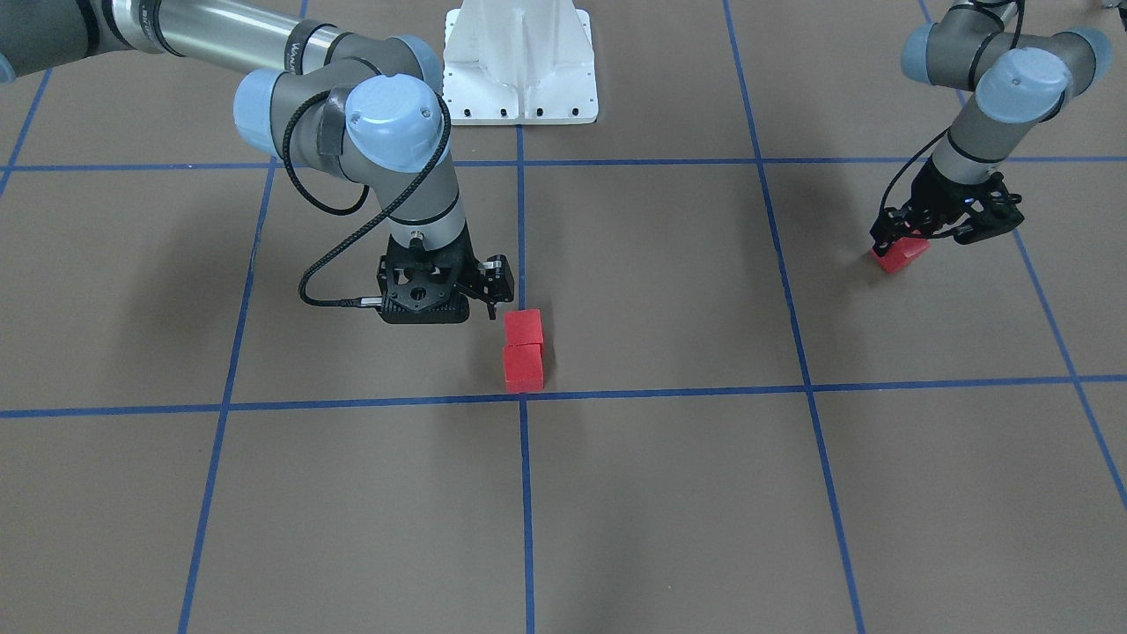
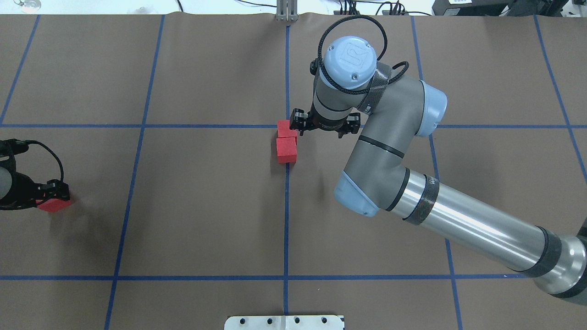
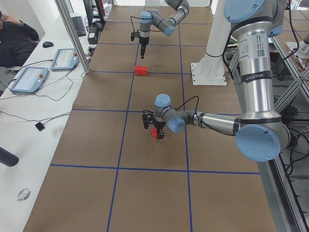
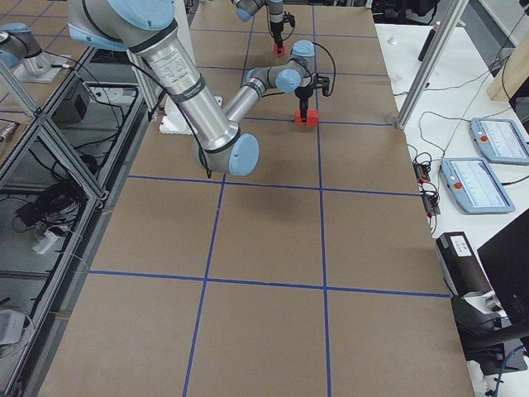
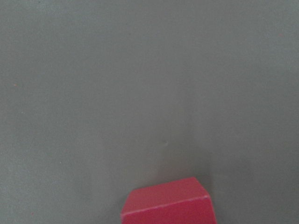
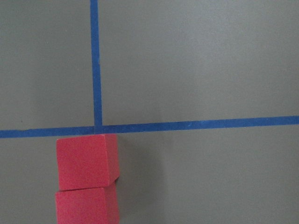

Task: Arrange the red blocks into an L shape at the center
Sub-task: 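Grasp the remaining red cube with the left gripper, then carry the red cube with the left gripper toward the two-cube row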

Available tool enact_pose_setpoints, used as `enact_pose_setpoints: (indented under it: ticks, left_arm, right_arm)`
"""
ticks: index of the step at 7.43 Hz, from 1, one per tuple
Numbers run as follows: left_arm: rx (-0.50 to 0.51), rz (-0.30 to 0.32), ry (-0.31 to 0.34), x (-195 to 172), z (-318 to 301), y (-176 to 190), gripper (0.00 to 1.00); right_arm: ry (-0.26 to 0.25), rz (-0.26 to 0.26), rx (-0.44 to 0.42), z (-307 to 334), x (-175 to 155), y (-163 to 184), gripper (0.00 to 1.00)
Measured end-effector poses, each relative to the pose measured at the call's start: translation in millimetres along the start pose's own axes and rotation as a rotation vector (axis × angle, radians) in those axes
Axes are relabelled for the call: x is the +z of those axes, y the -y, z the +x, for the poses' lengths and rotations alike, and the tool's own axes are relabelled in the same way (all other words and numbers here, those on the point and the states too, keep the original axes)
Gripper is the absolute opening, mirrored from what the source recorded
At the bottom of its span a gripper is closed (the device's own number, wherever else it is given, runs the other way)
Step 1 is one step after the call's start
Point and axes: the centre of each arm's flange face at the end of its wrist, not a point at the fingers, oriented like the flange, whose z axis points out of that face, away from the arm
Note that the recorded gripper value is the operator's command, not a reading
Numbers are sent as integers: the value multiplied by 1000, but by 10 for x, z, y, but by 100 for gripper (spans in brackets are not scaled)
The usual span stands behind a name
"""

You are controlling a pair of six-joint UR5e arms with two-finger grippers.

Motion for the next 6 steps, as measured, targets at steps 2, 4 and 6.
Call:
enact_pose_setpoints:
  ticks: [2,4,6]
  left_arm:
    - [-15,8,-24,-174,154,104,0]
    - [-86,11,-29,-549,711,502,0]
    - [-234,10,-18,-839,1677,883,0]
  right_arm:
    - [-2,-1,-1,13,11,-1,99]
    - [-2,-1,-1,22,18,-2,99]
    - [2,1,0,55,22,21,99]
